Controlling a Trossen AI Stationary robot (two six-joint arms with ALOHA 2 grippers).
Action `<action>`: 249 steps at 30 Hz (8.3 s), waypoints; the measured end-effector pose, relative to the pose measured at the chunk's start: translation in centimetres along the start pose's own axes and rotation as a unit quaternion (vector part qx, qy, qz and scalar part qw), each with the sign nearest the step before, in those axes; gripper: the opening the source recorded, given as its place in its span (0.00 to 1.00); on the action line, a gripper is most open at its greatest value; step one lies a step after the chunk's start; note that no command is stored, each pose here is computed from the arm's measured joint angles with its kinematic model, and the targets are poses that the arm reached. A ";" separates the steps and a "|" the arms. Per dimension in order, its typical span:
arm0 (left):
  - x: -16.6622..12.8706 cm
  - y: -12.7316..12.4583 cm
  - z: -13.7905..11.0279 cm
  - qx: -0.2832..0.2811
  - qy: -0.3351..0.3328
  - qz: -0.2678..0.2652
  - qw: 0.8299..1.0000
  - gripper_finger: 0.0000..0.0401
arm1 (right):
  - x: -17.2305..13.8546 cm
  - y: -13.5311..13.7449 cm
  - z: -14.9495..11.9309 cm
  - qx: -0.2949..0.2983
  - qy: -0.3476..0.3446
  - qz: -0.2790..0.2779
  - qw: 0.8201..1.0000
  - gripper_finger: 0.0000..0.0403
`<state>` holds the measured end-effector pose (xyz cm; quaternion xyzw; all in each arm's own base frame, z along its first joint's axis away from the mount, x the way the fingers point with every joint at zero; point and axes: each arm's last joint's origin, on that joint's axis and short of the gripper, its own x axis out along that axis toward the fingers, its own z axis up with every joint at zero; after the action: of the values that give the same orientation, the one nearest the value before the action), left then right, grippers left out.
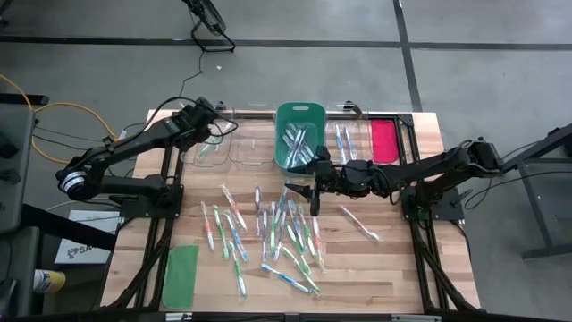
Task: Pick & Place Toothbrushes
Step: Put the green toothbrush into the left transparent bin, then put the orange toothbrush into the middle transparent bin
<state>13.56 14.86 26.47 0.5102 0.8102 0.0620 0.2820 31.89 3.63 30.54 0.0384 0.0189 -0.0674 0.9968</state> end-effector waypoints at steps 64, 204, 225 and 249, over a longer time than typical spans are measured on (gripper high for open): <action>-8.9 -0.7 0.5 -0.447 -0.355 0.109 0.814 0.41 | -2.6 -0.3 -6.3 0.198 0.294 -0.158 0.922 0.49; -14.3 0.5 7.5 -0.029 -0.409 0.624 0.666 0.41 | 4.7 -0.8 -8.7 0.350 0.023 -0.030 0.936 0.03; -13.9 0.9 9.1 -0.020 -0.393 0.598 0.698 0.39 | 7.2 -1.2 -10.3 0.366 0.008 -0.007 0.931 0.03; -13.7 0.8 9.2 -0.071 -0.426 0.552 0.713 0.04 | 6.1 -1.3 -8.0 0.272 0.016 0.013 0.962 0.41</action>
<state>23.34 1.74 24.48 0.8174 0.1713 0.0398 0.5485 37.53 2.15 22.17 0.3098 0.0148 -0.0566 0.9490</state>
